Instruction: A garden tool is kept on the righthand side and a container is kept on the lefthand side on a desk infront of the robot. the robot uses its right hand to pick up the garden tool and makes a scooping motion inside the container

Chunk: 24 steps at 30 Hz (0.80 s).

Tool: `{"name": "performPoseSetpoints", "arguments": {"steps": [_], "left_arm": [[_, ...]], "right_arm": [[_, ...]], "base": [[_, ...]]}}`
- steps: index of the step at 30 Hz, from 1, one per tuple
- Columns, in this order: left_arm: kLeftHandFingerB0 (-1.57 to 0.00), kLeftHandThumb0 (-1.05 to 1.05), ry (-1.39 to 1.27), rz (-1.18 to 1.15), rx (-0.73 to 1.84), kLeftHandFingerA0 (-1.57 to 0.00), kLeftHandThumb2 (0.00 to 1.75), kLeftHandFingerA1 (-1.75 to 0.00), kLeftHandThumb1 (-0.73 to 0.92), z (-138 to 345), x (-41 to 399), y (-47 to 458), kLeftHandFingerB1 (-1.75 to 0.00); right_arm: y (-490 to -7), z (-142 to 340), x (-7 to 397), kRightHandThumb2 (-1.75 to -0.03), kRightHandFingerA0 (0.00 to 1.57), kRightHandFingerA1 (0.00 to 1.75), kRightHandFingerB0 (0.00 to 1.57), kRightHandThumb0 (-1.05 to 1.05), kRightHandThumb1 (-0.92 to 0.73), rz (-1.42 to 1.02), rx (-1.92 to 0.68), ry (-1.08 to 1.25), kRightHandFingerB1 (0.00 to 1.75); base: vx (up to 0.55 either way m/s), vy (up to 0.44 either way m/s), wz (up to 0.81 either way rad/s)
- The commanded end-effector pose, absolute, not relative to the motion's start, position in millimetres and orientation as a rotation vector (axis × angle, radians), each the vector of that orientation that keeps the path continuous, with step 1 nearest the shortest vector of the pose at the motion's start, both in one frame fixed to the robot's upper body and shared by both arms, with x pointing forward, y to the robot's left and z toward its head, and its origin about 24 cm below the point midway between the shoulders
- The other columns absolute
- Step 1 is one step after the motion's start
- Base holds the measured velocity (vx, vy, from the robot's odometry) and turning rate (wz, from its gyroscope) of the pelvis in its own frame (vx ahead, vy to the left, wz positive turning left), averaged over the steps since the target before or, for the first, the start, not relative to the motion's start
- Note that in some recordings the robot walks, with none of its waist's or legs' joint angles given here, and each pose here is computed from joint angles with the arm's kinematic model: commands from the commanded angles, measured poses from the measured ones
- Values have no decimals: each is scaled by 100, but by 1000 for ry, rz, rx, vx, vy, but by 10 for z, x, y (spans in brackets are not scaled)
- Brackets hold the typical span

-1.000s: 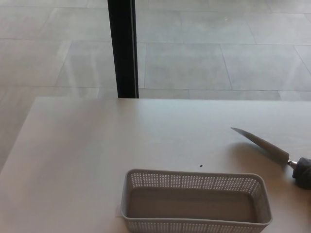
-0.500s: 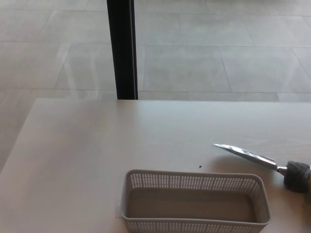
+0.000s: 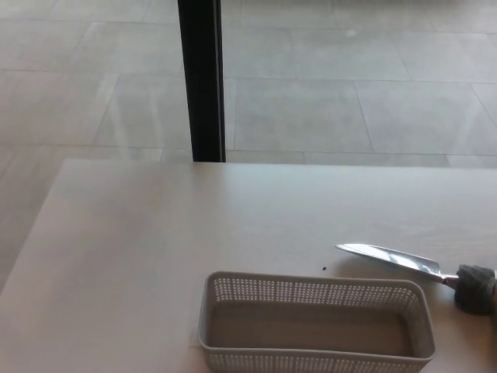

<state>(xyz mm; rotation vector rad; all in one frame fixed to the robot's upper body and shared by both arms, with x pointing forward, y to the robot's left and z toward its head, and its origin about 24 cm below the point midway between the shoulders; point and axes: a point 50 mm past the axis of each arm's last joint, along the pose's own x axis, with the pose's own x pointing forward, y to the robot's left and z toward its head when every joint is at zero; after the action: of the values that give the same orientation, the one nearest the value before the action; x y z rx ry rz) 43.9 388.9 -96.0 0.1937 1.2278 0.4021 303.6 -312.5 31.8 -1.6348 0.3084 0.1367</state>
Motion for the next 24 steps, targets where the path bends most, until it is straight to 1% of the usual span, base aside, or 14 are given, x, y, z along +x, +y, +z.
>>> {"name": "performPoseSetpoints", "arguments": {"steps": [1, 2, 3, 4, 5, 9, 10, 11, 13, 14, 15, 19, 20, 24], "left_arm": [[-44, -57, 1219, 420, 218, -52, 90, -68, 50, -893, 435, 3976, -58], [-50, -55, 1219, 420, 219, -57, 60, -61, 66, -894, 430, 3975, -46], [-49, -55, 1222, 412, 229, -55, 60, -60, 68, -894, 426, 3975, -47], [-46, -56, 1224, 400, 234, -53, 58, -58, 67, -895, 421, 3972, -45], [-48, -56, 1226, 395, 233, -55, 60, -57, 69, -896, 415, 3970, -45], [-50, -55, 1235, 424, 220, -56, 60, -57, 67, -898, 377, 3978, -45], [-47, -55, 1233, 416, 215, -51, 60, -57, 66, -891, 369, 3984, -46], [-46, -54, 1230, 418, 202, -48, 59, -58, 66, -888, 367, 3986, -46], [-46, -55, 1226, 423, 190, -48, 59, -61, 65, -901, 381, 3971, -47], [-46, -53, 1226, 425, 195, -49, 60, -60, 67, -903, 388, 3968, -47], [-44, -55, 1224, 431, 205, -50, 61, -61, 63, -900, 390, 3973, -48], [-49, -53, 1219, 440, 208, -50, 59, -58, 64, -873, 388, 4007, -46], [-47, -56, 1227, 418, 225, -47, 59, -53, 64, -861, 373, 4020, -44], [-47, -54, 1218, 446, 194, -50, 59, -55, 65, -842, 371, 4045, -44]], "right_arm": [[-3155, -31, 2696, -78, 81, 174, 65, -29, -70, 176, -1516, 353, 162], [-3159, -10, 2694, -80, 83, 171, 67, -26, -70, 153, -1514, 316, 155], [-3161, 5, 2692, -79, 81, 175, 63, -26, -74, 140, -1510, 289, 159], [-3163, 29, 2687, -86, 84, 175, 66, -24, -70, 126, -1502, 250, 156], [-3166, 54, 2682, -88, 84, 175, 61, -24, -67, 111, -1490, 219, 159], [-3181, 101, 2664, -87, 82, 175, 61, -22, -65, 81, -1448, 165, 156], [-3169, 188, 2684, -92, 82, 175, 67, -19, -59, 56, -1438, 90, 153], [-3156, 224, 2689, -95, 83, 175, 67, -16, -56, 50, -1425, 52, 156], [-3147, 265, 2703, -95, 83, 175, 66, -17, -58, 51, -1408, 31, 157], [-3132, 318, 2722, -99, 84, 175, 68, -15, -52, 48, -1391, 3, 159], [-3107, 402, 2746, -102, 83, 175, 69, -13, -48, 41, -1368, -51, 159], [-3045, 607, 2823, -99, 85, 175, 70, -13, -45, 27, -1339, -158, 157], [-3029, 725, 2855, -104, 86, 175, 73, -16, -48, 37, -1341, -196, 154], [-2989, 956, 2892, -102, 89, 172, 79, -16, -46, 62, -1378, -262, 145]], "base": [[0, 0, 0], [0, 0, 0], [0, 0, 0], [0, 0, 0], [0, 0, 0], [0, 0, 0], [0, 0, 0], [0, 0, 0], [0, 0, 0], [0, 0, 0], [0, 0, 0], [0, 0, 0], [0, 0, 0], [0, 0, 0]]}}
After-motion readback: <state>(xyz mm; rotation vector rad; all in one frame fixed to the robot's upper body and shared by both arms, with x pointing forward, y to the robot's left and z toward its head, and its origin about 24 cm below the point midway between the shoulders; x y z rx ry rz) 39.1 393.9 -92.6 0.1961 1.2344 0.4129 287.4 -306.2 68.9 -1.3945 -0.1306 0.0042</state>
